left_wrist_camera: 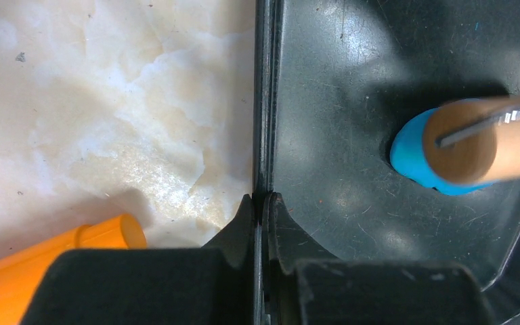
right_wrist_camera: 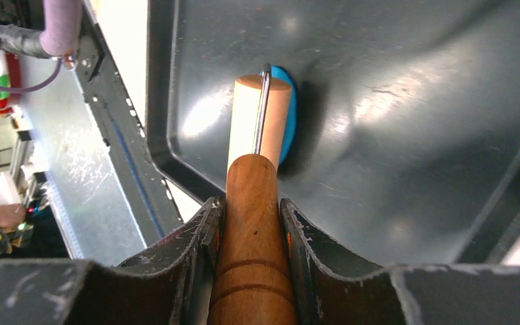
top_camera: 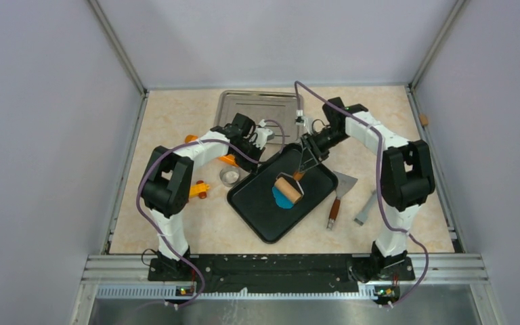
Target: Roll out the dumpling wrappers from the dough
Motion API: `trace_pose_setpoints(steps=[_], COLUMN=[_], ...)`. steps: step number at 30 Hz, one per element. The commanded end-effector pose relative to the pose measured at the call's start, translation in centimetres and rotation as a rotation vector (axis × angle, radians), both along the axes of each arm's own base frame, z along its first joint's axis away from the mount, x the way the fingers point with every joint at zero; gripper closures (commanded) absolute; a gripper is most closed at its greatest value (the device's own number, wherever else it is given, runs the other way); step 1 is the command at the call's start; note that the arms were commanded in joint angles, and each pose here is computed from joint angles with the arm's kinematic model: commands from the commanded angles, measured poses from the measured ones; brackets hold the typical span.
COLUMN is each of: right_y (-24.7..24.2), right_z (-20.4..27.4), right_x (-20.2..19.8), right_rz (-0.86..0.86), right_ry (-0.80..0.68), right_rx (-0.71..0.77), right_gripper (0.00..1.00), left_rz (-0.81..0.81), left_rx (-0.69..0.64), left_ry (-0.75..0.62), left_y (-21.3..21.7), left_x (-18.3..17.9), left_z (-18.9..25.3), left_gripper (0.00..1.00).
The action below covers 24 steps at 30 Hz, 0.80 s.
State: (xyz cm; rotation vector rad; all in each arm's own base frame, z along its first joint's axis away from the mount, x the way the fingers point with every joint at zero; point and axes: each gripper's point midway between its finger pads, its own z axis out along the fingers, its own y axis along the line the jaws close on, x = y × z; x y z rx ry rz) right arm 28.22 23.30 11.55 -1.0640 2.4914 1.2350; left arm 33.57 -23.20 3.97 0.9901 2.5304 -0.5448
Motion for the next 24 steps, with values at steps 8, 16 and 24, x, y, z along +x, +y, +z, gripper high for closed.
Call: trace_pose_setpoints(steps=[8, 16, 24], right_y=[-1.8, -2.3, -3.1], right_z=[-2.8, -5.9, 2.3], right_x=[1.7, 1.0, 2.7], right_rz=[-0.048, -0.09, -0.114], right_ry=[-0.047, 0.024, -0.069], right_rx=[-0.123, -0.212, -0.115], right_gripper=[1.0, 1.0, 1.0], left_rz=[0.014, 0.036, 0.033], left_rx=[-0.014, -0.011, -0.003], left_ry=[0.017, 0.028, 0.031], left_y=[-0.8, -0.4, 0.0], left_x=[0.6, 0.6, 0.3], left_z=[-0.3, -0.6, -0.7], left_gripper=[1.0, 1.0, 1.0])
